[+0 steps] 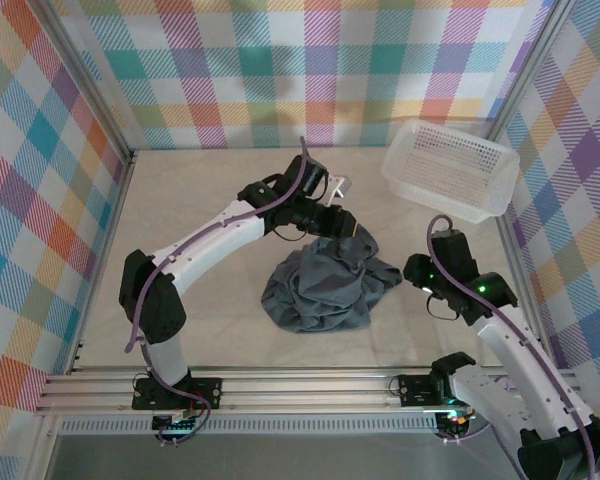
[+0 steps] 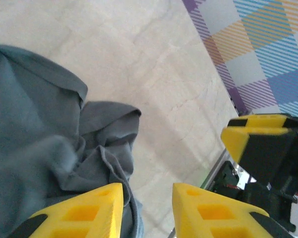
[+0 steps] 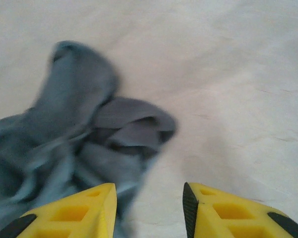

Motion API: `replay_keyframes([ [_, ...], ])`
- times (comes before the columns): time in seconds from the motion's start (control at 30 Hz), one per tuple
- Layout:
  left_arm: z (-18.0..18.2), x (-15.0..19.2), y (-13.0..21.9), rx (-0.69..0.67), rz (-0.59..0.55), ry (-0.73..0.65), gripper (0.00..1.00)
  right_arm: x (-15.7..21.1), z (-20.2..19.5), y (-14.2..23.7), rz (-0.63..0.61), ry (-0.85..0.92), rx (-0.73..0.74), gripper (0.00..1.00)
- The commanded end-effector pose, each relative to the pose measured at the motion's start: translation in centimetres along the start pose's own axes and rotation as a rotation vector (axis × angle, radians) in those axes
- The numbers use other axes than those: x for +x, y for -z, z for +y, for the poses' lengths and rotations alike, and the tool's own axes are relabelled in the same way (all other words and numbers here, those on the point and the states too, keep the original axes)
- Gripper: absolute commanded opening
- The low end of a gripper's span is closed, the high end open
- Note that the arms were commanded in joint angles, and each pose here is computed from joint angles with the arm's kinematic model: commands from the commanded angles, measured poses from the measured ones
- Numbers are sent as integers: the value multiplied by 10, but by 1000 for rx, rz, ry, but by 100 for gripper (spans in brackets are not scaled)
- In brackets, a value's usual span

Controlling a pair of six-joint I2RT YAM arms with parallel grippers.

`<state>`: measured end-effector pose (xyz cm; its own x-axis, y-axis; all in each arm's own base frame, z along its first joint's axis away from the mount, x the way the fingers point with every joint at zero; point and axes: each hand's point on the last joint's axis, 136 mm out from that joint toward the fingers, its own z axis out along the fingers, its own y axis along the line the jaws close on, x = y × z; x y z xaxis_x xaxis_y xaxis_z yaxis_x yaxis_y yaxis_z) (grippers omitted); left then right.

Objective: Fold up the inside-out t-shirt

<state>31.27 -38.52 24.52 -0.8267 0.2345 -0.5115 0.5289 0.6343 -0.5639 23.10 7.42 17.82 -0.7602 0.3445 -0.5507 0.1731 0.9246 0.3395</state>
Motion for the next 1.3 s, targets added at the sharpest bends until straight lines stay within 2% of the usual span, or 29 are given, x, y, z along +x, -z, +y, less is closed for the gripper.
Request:
replay_keyframes([
  [0.0,8,-15,27,-106,-70,-43,35,-2,75,15,53,138,-386,44],
  [0.1,13,-23,61,-206,-161,-94,41,4,110,13,127,141,-573,45],
  [0.13,21,-23,74,-267,-194,-103,42,5,115,9,147,128,-592,46],
  [0.2,44,-15,94,-405,-235,-81,45,6,122,-2,188,109,-571,46],
  [0.27,68,1,105,-497,-232,-31,46,7,121,-17,199,121,-450,51],
  [0.33,83,25,100,-474,-180,45,46,11,119,-35,191,174,-360,60],
  [0.4,85,51,79,-353,-86,144,48,13,118,-54,210,206,-313,69],
  [0.47,80,74,52,-229,21,219,49,14,124,-70,243,229,-303,71],
  [0.53,75,93,27,-128,102,276,50,19,135,-84,284,237,-336,66],
  [0.6,71,104,10,-59,135,315,50,18,140,-93,301,222,-332,37],
  [0.63,71,106,6,-48,141,321,47,14,140,-93,290,222,-327,27],
  [0.7,72,112,2,-41,161,333,36,3,136,-87,227,224,-297,3],
  [0.73,71,114,2,-32,166,336,28,-2,134,-83,198,228,-293,0],
  [0.8,67,114,3,0,159,335,6,-8,132,-69,155,239,-304,0],
  [0.83,66,114,5,3,154,333,0,-10,130,-62,139,238,-302,0],
  [0.97,80,102,23,-46,112,304,0,-21,106,-31,25,180,-259,0],
  [1.07,89,76,53,-94,50,243,0,-17,100,-4,-37,134,-336,0],
  [1.17,72,71,74,-98,69,119,0,25,88,4,69,66,-418,0],
  [1.27,42,110,58,10,191,79,0,94,49,-18,244,-103,-381,0],
])
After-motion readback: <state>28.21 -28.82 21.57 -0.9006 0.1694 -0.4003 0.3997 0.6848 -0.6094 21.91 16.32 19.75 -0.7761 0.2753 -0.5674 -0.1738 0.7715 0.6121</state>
